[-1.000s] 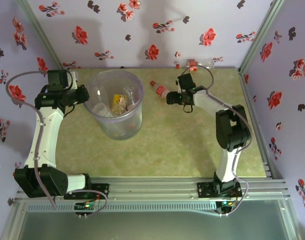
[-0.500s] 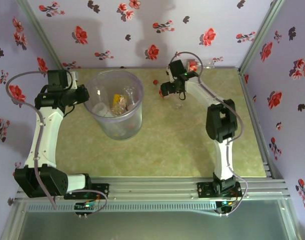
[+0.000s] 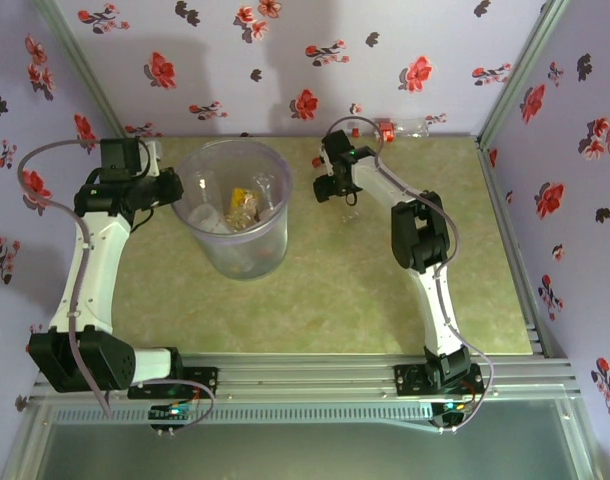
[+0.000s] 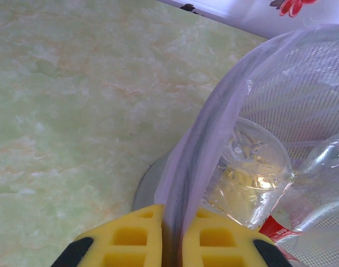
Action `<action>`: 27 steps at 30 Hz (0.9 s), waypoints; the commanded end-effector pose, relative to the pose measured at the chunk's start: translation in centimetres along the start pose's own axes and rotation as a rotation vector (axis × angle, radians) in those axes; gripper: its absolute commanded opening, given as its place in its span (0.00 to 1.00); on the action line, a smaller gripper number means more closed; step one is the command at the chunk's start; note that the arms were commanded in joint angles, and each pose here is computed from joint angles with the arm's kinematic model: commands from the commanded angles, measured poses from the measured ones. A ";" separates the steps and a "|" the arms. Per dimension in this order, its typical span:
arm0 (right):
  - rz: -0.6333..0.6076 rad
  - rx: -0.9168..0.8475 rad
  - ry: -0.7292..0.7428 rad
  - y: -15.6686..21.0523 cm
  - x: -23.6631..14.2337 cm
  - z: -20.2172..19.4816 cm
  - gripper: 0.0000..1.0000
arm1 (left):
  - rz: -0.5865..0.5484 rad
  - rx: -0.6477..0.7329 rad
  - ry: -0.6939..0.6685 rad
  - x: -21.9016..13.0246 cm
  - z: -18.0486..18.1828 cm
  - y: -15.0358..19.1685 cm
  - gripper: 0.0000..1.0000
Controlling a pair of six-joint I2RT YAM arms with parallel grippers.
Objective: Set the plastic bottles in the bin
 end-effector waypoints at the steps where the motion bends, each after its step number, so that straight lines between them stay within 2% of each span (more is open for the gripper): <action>1: 0.019 0.021 -0.002 -0.1 0.3 -0.3 0.69 | 0.049 0.009 0.059 0.9 -1.3 0.8 0.00; 6: -0.030 0.050 -0.002 -1.1 -1.9 -1.0 0.55 | 0.060 0.022 0.074 1.1 -2.0 0.9 0.00; 13: -0.167 0.078 -0.029 -2.6 -8.4 -1.6 0.50 | 0.059 0.031 0.105 1.2 -3.0 0.8 0.00; 21: -0.289 0.113 -0.062 -3.0 -15.1 -2.7 0.49 | 0.070 0.042 0.131 2.0 -3.8 0.7 0.00; 27: -0.476 0.143 -0.086 -3.2 -22.8 -3.7 0.46 | 0.070 0.042 0.199 2.3 -5.2 0.5 0.00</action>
Point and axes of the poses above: each hand's point on the last joint's axis, 136 mm out from that joint toward the fingers, its own x axis out along the fingers, its own z axis along the line the jaws close on, y = z × x, the point moved 6 cm from there along -x, back along the fingers, and after that the axes turned 1 degree about -x, right-handed, at the moved point
